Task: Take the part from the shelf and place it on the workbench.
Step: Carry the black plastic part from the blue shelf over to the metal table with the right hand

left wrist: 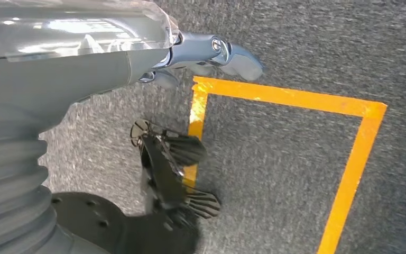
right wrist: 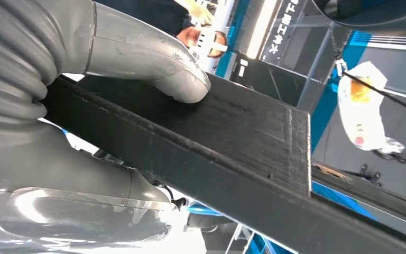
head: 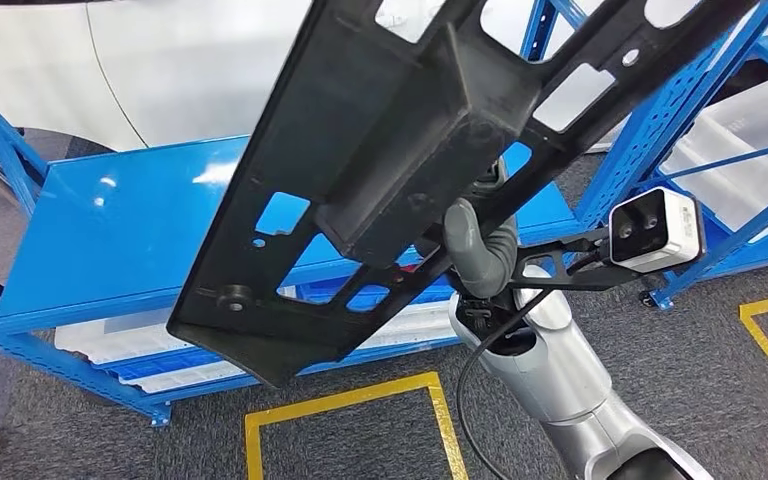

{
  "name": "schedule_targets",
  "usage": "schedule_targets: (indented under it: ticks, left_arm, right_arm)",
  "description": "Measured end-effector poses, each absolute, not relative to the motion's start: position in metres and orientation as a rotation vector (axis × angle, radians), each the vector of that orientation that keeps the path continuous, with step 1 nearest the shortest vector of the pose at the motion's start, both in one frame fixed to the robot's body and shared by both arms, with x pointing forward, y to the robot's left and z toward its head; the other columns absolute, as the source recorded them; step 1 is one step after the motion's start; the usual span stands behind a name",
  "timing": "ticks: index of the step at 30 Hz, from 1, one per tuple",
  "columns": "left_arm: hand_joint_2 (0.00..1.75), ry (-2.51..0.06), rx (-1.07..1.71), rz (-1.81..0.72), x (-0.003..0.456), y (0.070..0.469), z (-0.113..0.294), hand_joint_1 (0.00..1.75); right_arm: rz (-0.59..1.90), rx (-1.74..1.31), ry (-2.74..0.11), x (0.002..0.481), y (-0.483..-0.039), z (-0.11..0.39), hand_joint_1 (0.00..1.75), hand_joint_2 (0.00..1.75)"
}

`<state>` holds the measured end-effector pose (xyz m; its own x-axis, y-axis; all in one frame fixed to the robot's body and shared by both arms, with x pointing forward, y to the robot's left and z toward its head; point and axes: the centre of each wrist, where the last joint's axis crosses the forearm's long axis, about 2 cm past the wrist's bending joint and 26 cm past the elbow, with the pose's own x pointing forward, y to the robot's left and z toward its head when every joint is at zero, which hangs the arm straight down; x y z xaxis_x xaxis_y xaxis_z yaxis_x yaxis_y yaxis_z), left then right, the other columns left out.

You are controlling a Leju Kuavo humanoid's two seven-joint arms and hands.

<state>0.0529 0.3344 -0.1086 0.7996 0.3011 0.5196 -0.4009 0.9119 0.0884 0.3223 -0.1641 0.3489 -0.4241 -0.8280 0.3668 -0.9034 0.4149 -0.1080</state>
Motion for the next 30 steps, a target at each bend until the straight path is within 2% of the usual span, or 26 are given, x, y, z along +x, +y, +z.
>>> schedule_targets:
  ticks: [19,30]
  left_arm:
    - [1.75,-0.527,0.222,0.370,0.055,0.341,-0.108,0.00]
    - [1.75,-0.512,0.238,0.367,0.052,0.341,-0.108,0.00]
  right_arm:
    - [0.430,1.500,-2.427,0.324,-0.156,0.367,1.75,1.75]
    - [0.467,1.521,-2.383,0.321,-0.150,0.357,1.75,1.75]
